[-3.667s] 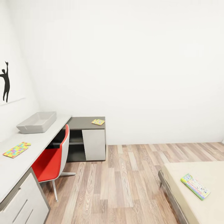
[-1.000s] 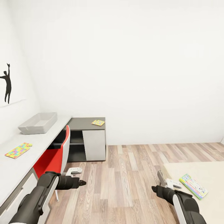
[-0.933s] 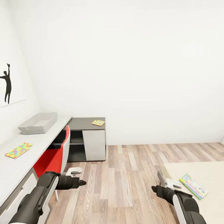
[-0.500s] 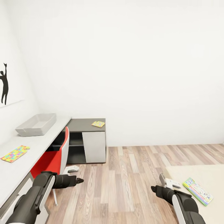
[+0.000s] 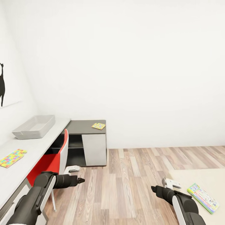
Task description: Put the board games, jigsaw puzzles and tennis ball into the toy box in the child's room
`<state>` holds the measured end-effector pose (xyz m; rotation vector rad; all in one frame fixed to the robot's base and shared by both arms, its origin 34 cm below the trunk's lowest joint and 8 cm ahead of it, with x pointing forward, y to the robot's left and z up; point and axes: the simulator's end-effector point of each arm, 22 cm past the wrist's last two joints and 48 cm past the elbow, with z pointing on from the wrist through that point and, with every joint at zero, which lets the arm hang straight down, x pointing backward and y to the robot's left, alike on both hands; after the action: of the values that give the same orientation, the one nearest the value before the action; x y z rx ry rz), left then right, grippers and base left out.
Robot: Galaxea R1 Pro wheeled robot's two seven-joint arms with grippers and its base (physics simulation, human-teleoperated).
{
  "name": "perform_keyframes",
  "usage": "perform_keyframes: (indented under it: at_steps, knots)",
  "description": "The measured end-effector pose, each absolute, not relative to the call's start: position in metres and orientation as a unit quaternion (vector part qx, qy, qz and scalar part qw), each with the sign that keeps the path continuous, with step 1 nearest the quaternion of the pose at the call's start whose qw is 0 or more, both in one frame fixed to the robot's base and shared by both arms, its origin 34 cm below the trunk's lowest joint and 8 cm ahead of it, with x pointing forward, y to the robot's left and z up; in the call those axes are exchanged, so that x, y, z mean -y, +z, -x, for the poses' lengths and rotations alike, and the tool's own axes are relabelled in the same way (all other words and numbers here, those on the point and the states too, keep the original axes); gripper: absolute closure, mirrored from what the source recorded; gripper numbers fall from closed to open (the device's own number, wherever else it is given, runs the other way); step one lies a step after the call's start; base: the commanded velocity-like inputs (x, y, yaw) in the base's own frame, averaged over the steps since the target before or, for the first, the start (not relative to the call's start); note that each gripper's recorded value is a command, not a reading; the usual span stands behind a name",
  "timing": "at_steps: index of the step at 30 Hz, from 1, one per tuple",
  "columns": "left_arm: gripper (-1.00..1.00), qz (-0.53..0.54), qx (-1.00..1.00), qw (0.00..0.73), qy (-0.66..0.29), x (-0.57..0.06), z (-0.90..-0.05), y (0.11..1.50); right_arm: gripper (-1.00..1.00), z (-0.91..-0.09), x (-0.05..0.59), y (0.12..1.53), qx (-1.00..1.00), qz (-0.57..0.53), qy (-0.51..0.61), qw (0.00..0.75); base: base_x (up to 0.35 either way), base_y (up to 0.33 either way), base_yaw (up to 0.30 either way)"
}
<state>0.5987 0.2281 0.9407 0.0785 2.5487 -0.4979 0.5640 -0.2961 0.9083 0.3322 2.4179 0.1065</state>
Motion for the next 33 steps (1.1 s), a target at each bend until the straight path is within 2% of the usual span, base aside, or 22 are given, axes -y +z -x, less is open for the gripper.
perform_keyframes:
  at_steps: [26, 33]
  knots:
    - [-1.0, -0.028, -0.945, 0.27, -0.181, -0.2329, -0.5982, 0.9408, -1.0, -0.5642, 0.2957, 0.9082, -0.93, -0.128, 0.042, 0.343, 0.318, 0.0, -0.002]
    - [-1.0, -0.028, -0.946, 0.269, -0.18, -0.233, -0.5977, 0.94, -1.0, -0.564, 0.2958, 0.9077, -0.93, -0.129, 0.042, 0.342, 0.273, 0.0, -0.126]
